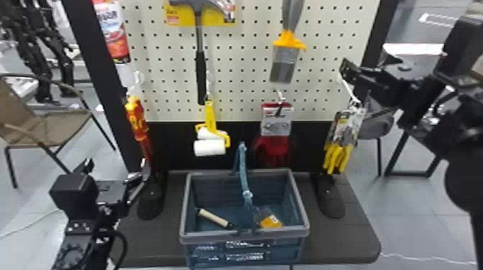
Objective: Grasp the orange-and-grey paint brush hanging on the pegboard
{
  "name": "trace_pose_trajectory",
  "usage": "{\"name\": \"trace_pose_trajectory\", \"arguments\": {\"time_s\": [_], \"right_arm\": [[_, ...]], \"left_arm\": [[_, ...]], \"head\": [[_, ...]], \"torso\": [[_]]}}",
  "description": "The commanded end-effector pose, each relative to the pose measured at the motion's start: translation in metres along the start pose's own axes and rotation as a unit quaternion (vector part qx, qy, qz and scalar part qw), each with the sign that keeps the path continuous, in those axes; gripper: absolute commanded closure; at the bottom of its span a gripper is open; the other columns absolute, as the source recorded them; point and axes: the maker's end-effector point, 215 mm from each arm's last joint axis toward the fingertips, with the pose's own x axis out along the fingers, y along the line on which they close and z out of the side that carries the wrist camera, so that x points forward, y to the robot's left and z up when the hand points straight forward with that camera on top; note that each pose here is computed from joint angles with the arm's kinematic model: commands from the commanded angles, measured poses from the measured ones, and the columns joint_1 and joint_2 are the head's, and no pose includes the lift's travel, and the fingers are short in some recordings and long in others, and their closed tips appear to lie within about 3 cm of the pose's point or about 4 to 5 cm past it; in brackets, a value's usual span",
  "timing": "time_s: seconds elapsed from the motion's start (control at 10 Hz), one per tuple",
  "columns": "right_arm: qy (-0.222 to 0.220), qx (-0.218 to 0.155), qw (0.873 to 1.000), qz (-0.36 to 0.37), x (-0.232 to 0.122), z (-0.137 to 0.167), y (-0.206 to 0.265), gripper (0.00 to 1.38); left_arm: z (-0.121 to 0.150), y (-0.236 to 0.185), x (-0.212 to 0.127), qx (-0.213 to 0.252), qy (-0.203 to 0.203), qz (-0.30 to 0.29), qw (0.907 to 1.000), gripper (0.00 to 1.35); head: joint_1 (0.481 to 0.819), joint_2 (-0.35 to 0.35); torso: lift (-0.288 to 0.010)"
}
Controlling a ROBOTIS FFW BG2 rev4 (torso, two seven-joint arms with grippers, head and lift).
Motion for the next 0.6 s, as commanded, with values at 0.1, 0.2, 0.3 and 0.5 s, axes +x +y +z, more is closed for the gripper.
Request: {"name": "trace_pose_trajectory", "arguments": {"time_s": [0.1,0.2,0.3,0.5], "right_arm": [[-0.011,0.009,0.999,0.053,0.02,0.023,0.002,0.1],[-0.018,0.019,0.997,0.07,0.026,0.028,0.001,0.1],[-0.019,0.037,0.994,0.104,0.033,0.032,0.004,0.1],[-0.011,0.056,0.987,0.15,0.045,0.03,0.027,0.1]], "left_arm": [[-0.002,-0.003,0.001,0.0,0.001,-0.003,1.0,0.12],[-0.002,-0.003,0.002,0.0,0.001,-0.002,1.0,0.12],[-0.003,-0.005,0.002,-0.002,0.002,-0.004,1.0,0.12],[-0.003,-0.005,0.002,-0.003,0.002,-0.003,1.0,0.12]], "head": [[0.549,0.0],[0.549,0.0],[0.549,0.0],[0.549,0.0]], "torso": [[-0.1],[-0.1],[-0.1],[-0.1]]}}
